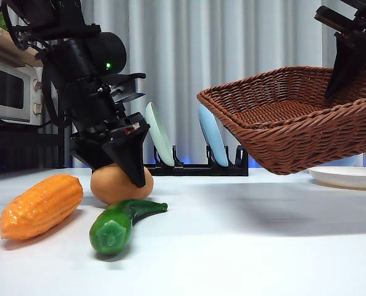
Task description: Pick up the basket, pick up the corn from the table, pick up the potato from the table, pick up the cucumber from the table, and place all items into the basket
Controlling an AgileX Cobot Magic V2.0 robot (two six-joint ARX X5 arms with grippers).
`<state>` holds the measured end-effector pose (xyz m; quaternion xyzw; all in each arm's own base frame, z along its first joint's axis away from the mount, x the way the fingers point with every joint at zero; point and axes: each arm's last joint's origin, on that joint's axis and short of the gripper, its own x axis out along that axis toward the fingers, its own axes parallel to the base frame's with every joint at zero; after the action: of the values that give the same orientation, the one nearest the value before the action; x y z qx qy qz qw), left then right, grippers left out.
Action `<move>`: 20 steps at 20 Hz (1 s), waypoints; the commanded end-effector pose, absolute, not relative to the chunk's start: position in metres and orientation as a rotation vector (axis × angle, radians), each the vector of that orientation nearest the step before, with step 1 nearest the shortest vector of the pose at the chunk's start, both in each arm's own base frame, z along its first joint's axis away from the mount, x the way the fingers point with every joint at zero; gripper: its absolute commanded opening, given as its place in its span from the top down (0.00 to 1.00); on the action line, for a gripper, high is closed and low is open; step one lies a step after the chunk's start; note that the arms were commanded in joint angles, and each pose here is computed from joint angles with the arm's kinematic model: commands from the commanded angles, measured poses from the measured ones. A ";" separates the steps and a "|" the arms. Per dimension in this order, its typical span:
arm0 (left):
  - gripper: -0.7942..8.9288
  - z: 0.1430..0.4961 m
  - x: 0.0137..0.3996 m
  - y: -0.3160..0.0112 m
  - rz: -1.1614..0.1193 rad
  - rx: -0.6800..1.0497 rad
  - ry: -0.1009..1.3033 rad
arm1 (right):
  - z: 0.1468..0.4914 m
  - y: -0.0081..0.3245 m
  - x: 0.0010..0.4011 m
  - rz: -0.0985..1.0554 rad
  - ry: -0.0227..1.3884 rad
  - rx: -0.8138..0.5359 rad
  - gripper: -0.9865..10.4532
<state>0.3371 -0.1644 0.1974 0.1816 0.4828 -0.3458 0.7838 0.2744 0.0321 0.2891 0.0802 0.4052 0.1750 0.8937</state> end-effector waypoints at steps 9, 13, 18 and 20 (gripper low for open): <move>0.93 0.298 0.299 -0.159 -0.722 0.268 0.797 | 0.294 0.030 0.276 0.348 0.812 0.217 0.92; 0.93 0.373 0.247 -0.160 -0.753 0.088 0.505 | 0.292 0.040 0.280 0.447 0.827 0.318 0.92; 0.93 0.369 0.236 -0.201 -0.793 0.090 0.464 | 0.285 0.078 0.288 0.551 0.830 0.361 0.92; 0.93 0.355 0.240 -0.220 -0.761 0.117 0.488 | 0.284 0.094 0.288 0.595 0.828 0.360 0.92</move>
<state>0.2403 -0.2179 0.3555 0.0635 0.2390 -0.3696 0.8957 0.2862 0.0931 0.2810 0.1550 0.3992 0.2816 0.8586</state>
